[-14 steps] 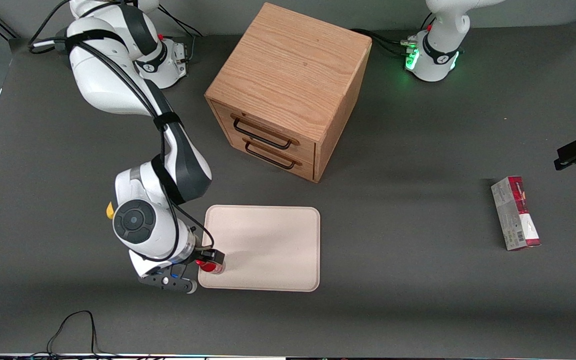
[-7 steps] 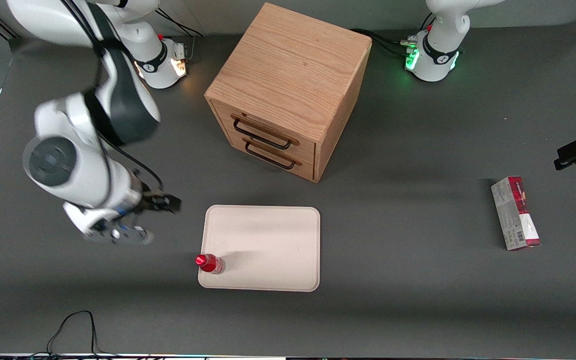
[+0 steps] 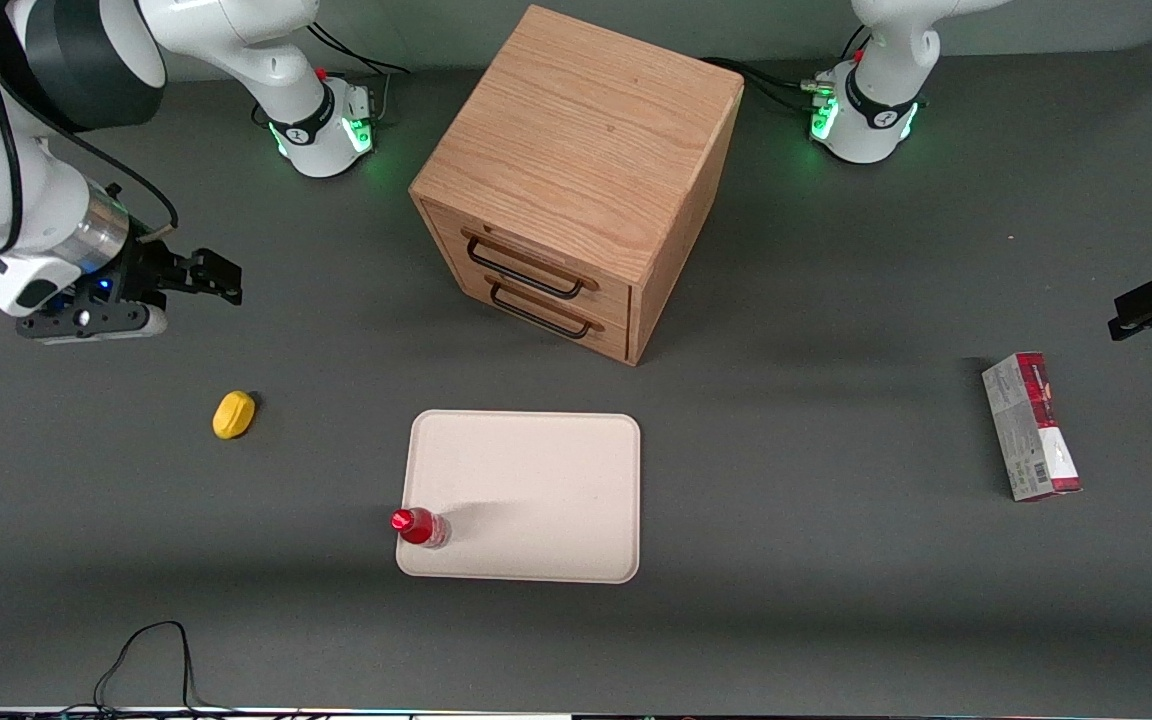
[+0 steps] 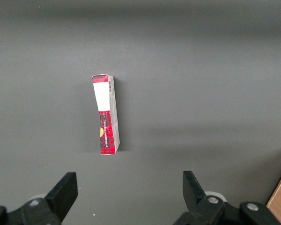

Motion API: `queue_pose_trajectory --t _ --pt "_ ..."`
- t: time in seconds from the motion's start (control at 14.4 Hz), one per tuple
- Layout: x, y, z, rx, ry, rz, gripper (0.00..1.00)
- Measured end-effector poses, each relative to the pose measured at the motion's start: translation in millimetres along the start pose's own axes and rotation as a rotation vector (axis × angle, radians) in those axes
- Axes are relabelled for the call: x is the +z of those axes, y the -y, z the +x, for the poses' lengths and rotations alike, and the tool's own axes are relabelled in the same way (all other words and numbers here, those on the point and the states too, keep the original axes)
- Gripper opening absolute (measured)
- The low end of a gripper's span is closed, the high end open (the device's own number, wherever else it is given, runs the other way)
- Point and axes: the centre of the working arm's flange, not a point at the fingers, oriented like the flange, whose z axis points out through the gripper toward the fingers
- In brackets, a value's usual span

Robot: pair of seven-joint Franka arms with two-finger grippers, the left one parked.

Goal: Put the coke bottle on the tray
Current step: 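Open the right gripper, release the bottle, and raise the arm away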

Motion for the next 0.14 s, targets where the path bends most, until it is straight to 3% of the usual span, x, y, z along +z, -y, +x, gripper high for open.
queue_pose_trajectory --t 0.14 --pt "-9.7 -0.4 -0.5 0.001 -0.002 0.000 1.00"
